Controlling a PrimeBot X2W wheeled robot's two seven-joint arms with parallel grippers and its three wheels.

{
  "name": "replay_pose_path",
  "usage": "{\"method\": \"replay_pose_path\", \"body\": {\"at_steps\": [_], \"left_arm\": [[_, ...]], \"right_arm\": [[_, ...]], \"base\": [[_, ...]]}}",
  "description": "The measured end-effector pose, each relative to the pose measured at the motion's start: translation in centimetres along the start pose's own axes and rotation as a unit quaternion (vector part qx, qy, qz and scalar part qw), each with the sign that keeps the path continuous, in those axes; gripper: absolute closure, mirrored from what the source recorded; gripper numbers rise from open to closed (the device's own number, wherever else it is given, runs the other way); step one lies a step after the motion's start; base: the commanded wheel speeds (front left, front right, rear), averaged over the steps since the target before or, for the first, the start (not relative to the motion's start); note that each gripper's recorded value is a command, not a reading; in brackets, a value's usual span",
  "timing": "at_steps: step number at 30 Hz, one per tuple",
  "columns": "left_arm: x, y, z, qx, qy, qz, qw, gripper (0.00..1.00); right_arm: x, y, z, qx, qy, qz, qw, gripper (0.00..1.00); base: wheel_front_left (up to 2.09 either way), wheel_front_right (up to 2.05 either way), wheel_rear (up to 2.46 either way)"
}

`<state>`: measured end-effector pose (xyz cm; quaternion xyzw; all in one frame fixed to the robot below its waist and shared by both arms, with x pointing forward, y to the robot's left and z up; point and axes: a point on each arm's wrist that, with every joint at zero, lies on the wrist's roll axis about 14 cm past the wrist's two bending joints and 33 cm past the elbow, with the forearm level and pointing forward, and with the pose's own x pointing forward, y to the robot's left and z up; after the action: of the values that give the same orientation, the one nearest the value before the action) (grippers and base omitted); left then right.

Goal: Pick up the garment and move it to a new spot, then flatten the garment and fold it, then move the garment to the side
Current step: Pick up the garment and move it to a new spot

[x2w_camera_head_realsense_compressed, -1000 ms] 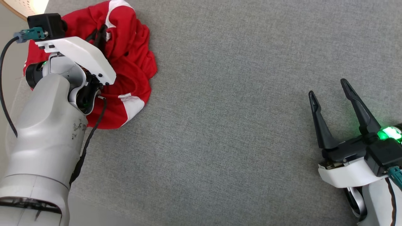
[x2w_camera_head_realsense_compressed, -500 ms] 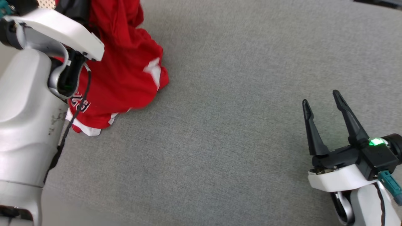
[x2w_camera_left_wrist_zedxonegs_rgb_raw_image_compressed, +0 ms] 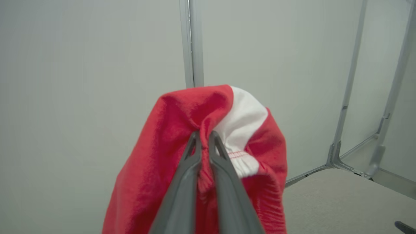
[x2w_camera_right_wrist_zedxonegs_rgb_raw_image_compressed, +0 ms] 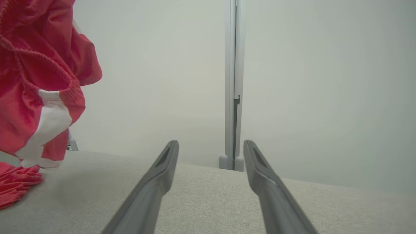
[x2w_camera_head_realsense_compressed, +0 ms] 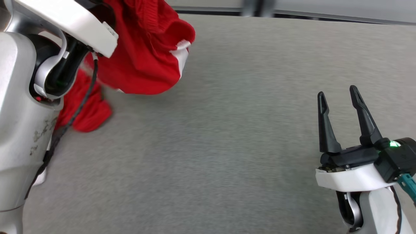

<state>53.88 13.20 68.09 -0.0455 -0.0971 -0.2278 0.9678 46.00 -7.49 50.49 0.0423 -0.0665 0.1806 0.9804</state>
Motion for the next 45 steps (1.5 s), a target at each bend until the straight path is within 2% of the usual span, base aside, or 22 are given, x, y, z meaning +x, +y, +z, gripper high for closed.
{"method": "replay_pose_path", "body": {"at_steps": [2, 3, 5, 10, 13, 16, 20, 24, 27, 29, 30, 31, 34, 37, 40, 45], "left_arm": [[1.3, -2.7, 0.3, -0.008, -0.006, -0.038, 0.999, 1.00], [2.4, -5.6, 0.3, -0.015, -0.007, -0.078, 0.997, 1.00], [3.5, -8.7, 0.3, -0.023, -0.009, -0.118, 0.993, 1.00], [5.3, -16.5, -0.5, -0.037, -0.004, -0.217, 0.975, 1.00], [5.5, -20.6, -2.8, -0.006, 0.017, -0.269, 0.963, 1.00], [4.8, -23.9, -7.5, -0.003, 0.066, -0.312, 0.948, 1.00], [1.8, -26.0, -16.6, -0.018, 0.163, -0.343, 0.925, 1.00], [-2.5, -26.9, -24.8, -0.046, 0.256, -0.347, 0.901, 1.00], [-4.2, -26.5, -28.1, -0.045, 0.285, -0.331, 0.898, 1.00], [-4.7, -26.3, -29.0, -0.056, 0.289, -0.313, 0.903, 1.00], [-4.9, -26.5, -29.1, -0.067, 0.288, -0.306, 0.905, 0.78], [-5.0, -26.6, -29.0, -0.073, 0.285, -0.301, 0.907, 0.00], [-4.8, -26.3, -28.2, -0.081, 0.265, -0.277, 0.920, 0.00], [-4.1, -25.1, -26.5, -0.087, 0.230, -0.241, 0.939, 0.00], [-4.0, -23.4, -24.7, -0.099, 0.202, -0.189, 0.956, 0.00], [-6.1, -19.3, -22.6, -0.116, 0.173, -0.082, 0.975, 0.00]], "right_arm": [[-1.1, -1.8, 1.0, -0.010, -0.007, -0.029, 1.000, 0.00], [-2.4, -3.7, 2.0, -0.016, -0.013, -0.059, 0.998, 0.00], [-4.0, -5.5, 2.8, -0.016, -0.017, -0.090, 0.996, 0.00], [-8.3, -9.2, 4.2, -0.028, -0.017, -0.161, 0.986, 0.00], [-10.6, -10.7, 4.6, -0.031, -0.015, -0.195, 0.980, 0.00], [-12.0, -11.9, 4.8, -0.035, -0.011, -0.220, 0.975, 0.00], [-12.0, -12.6, 3.5, -0.035, 0.009, -0.228, 0.973, 0.00], [-11.4, -12.8, 1.5, -0.030, 0.034, -0.226, 0.973, 0.00], [-10.2, -12.2, 0.5, -0.024, 0.042, -0.211, 0.976, 0.00], [-9.4, -11.6, 0.1, -0.021, 0.043, -0.197, 0.979, 0.00], [-9.0, -11.4, 0.1, -0.021, 0.042, -0.191, 0.980, 0.00], [-8.7, -11.1, 0.0, -0.019, 0.041, -0.186, 0.982, 0.00], [-8.1, -10.4, -0.1, -0.017, 0.040, -0.172, 0.984, 0.00], [-7.4, -9.0, -0.2, -0.013, 0.040, -0.150, 0.988, 0.00], [-7.0, -7.6, 0.3, -0.007, 0.032, -0.132, 0.991, 0.00], [-6.8, -5.7, 1.0, 0.004, 0.023, -0.109, 0.994, 0.00]], "base": [[0.00, 0.00, 0.00], [0.00, 0.00, 0.00], [0.00, 0.00, 0.00], [0.00, 0.00, 0.00], [0.00, 0.00, 0.00], [0.00, 0.00, 0.00], [0.00, 0.00, 0.00], [0.00, 0.00, 0.00], [0.00, 0.00, 0.00], [0.00, 0.00, 0.00], [0.00, 0.00, 0.00], [0.00, 0.00, 0.00], [0.00, 0.00, 0.00], [0.00, 0.00, 0.00], [0.00, 0.00, 0.00], [0.00, 0.00, 0.00]]}}
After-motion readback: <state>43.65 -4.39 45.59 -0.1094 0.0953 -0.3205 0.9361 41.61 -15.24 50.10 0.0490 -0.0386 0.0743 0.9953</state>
